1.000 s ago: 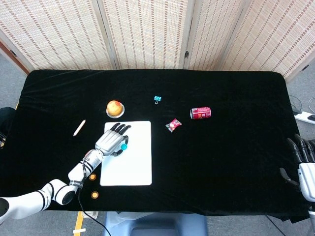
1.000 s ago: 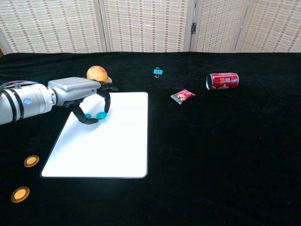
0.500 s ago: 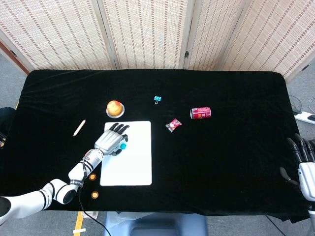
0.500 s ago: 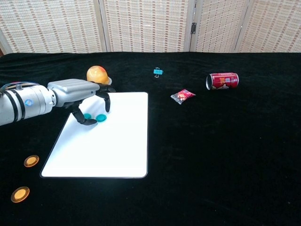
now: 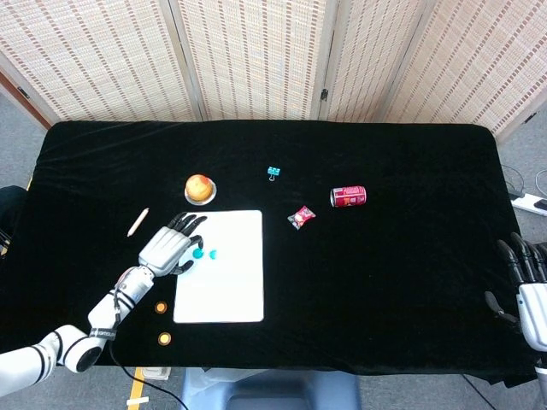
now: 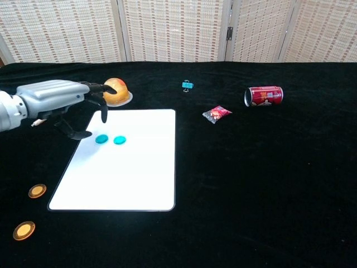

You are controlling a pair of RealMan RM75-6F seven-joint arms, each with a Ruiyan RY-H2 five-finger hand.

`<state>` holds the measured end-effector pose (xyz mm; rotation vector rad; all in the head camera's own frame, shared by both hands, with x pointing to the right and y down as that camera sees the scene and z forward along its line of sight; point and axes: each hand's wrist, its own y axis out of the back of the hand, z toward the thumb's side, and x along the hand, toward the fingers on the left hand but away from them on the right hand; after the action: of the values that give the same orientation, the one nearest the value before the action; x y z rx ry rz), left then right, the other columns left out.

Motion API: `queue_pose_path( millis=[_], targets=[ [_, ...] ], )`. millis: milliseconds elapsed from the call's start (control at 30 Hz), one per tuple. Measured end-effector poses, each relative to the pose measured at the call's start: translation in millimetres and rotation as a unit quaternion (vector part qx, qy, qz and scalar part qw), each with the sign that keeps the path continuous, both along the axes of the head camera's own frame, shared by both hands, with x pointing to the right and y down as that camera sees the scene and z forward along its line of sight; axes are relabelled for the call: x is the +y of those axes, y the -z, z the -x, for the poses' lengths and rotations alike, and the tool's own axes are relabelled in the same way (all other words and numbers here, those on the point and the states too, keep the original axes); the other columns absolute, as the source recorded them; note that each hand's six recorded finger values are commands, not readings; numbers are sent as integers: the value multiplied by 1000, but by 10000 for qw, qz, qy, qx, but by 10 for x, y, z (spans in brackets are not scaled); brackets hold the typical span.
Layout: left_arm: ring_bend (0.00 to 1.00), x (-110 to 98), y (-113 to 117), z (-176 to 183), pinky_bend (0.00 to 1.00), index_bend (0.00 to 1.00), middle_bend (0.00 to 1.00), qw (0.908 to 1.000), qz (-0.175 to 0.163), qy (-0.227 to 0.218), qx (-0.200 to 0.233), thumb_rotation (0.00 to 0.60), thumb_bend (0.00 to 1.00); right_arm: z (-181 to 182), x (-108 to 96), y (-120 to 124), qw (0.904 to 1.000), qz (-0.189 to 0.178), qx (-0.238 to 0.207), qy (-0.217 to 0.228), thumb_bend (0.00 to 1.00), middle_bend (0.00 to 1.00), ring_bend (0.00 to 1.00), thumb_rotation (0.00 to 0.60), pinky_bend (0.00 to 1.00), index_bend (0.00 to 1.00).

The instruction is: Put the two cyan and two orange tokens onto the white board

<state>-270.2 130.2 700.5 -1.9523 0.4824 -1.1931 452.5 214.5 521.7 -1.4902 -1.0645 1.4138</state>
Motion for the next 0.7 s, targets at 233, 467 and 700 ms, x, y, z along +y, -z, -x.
queue_pose_path(
  millis=[233,467,700],
  targets=[
    [0,364,126,359,0,459,67,10000,-26,-35,-39,600,403,62,-16,-22,9999,0,-50,98,358,32,45,600,41,0],
    [0,737,133,528,0,448,67,9997,83,-207,-121,600,402,117,-27,-51,9998,30,-88,173,358,32,44,600,40,0],
    [0,906,157,627,0,407,67,9993,82,-289,-238,600,400,126,-23,-47,9998,25,-92,173,357,32,45,600,40,0]
  ],
)
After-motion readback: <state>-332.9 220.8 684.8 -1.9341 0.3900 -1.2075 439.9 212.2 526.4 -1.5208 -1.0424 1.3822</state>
